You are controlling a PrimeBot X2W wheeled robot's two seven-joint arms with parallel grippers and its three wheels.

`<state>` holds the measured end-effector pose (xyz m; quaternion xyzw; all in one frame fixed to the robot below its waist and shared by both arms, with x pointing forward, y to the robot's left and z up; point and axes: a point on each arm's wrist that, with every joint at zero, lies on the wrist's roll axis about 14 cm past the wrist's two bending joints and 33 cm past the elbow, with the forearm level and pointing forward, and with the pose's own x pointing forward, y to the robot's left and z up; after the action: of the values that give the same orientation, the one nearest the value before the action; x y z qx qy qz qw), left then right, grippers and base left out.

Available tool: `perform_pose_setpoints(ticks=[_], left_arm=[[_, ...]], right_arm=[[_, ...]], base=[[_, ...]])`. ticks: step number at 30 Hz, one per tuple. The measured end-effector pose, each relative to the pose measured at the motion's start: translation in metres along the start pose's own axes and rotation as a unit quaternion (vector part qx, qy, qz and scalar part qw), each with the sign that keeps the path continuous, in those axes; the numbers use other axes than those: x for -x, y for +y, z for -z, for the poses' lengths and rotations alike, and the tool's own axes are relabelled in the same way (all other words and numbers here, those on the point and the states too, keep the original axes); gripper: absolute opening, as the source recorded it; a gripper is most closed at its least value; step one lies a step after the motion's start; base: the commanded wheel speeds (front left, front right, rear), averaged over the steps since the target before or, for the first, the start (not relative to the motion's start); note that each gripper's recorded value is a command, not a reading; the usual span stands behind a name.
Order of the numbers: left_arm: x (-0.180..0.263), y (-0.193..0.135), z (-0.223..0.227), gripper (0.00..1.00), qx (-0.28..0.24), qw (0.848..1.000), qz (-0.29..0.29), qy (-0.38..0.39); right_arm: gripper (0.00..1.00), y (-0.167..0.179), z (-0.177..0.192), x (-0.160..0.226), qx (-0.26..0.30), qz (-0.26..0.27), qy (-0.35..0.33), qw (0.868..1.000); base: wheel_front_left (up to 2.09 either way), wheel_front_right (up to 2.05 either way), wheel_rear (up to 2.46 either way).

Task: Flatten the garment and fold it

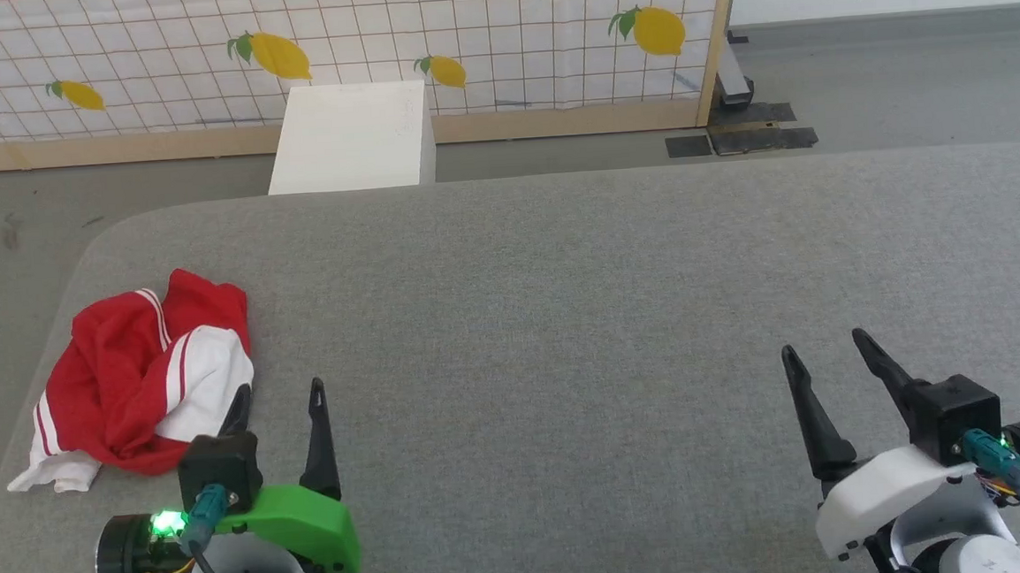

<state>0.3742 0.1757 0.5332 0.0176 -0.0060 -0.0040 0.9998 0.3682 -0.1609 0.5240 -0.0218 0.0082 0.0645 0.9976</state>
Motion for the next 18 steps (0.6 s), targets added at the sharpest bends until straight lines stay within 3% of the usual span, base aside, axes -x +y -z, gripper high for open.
perform_pose_setpoints(ticks=[18], left_arm=[[0.001, -0.011, 0.007, 1.00, 0.008, 1.000, 0.016, 0.001]], right_arm=[[1.00, -0.003, 0.001, 0.000, -0.010, 0.004, -0.009, 1.000]], base=[[0.00, 0.00, 0.00]])
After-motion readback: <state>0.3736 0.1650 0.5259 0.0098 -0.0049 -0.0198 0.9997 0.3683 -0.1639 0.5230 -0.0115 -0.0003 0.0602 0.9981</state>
